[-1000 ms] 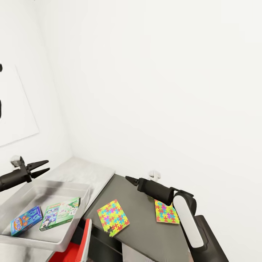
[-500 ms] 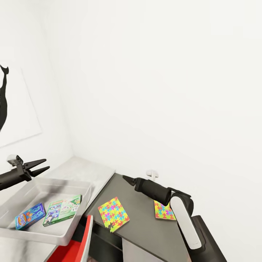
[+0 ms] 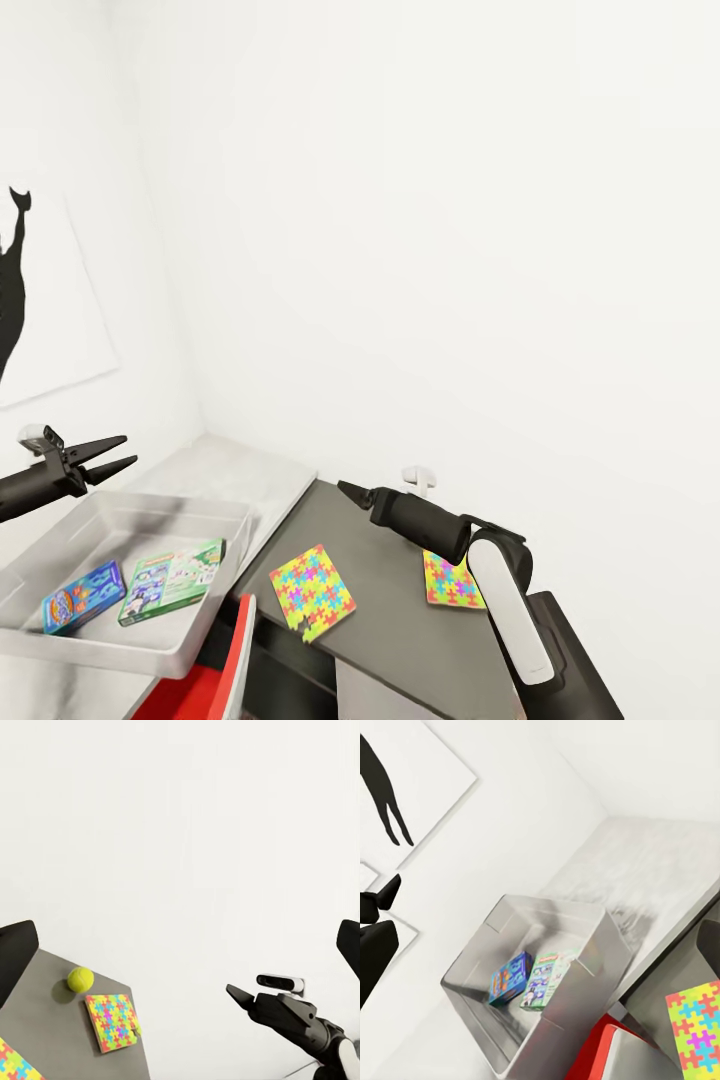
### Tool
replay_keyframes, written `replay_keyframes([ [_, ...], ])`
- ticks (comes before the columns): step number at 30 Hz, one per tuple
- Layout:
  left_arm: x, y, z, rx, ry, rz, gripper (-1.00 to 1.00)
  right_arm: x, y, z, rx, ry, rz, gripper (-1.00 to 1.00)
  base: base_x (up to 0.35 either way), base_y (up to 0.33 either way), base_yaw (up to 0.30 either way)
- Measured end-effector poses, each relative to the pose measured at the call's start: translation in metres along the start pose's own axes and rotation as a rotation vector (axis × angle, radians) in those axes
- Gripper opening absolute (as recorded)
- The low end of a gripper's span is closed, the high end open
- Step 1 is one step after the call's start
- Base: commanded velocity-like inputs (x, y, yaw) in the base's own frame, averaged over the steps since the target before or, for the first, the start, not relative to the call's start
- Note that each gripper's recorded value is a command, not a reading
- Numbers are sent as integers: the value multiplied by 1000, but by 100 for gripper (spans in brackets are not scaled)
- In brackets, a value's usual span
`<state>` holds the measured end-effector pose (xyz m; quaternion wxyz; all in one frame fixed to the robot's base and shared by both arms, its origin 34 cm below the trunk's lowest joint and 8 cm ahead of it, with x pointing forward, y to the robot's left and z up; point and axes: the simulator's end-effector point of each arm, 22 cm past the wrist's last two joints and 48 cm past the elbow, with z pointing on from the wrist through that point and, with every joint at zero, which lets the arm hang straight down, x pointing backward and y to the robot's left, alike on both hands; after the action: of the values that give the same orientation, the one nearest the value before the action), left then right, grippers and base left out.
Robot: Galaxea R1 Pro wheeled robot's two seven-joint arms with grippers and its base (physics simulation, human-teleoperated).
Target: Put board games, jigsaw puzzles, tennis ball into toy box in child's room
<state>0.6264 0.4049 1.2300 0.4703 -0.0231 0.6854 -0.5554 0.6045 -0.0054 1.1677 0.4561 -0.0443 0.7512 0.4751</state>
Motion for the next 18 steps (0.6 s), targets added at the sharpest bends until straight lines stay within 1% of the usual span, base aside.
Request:
replay_keyframes([
  [4, 1, 0, 1, 0, 4, -1, 100, -1, -1, 0, 2, -2, 0, 100, -199, 0, 0],
  [7, 7, 1, 5, -2, 25, -3, 100, -3, -1, 0, 2, -10, -1, 100, -127, 0, 0],
  [11, 12, 2, 9, -3, 42, -5, 100, -3, 0, 0, 1, -14, -2, 100, -43, 0, 0],
  [18, 13, 2, 10, -5, 51, -4, 100, -3, 0, 0, 0, -15, -3, 100, -10, 0, 0],
])
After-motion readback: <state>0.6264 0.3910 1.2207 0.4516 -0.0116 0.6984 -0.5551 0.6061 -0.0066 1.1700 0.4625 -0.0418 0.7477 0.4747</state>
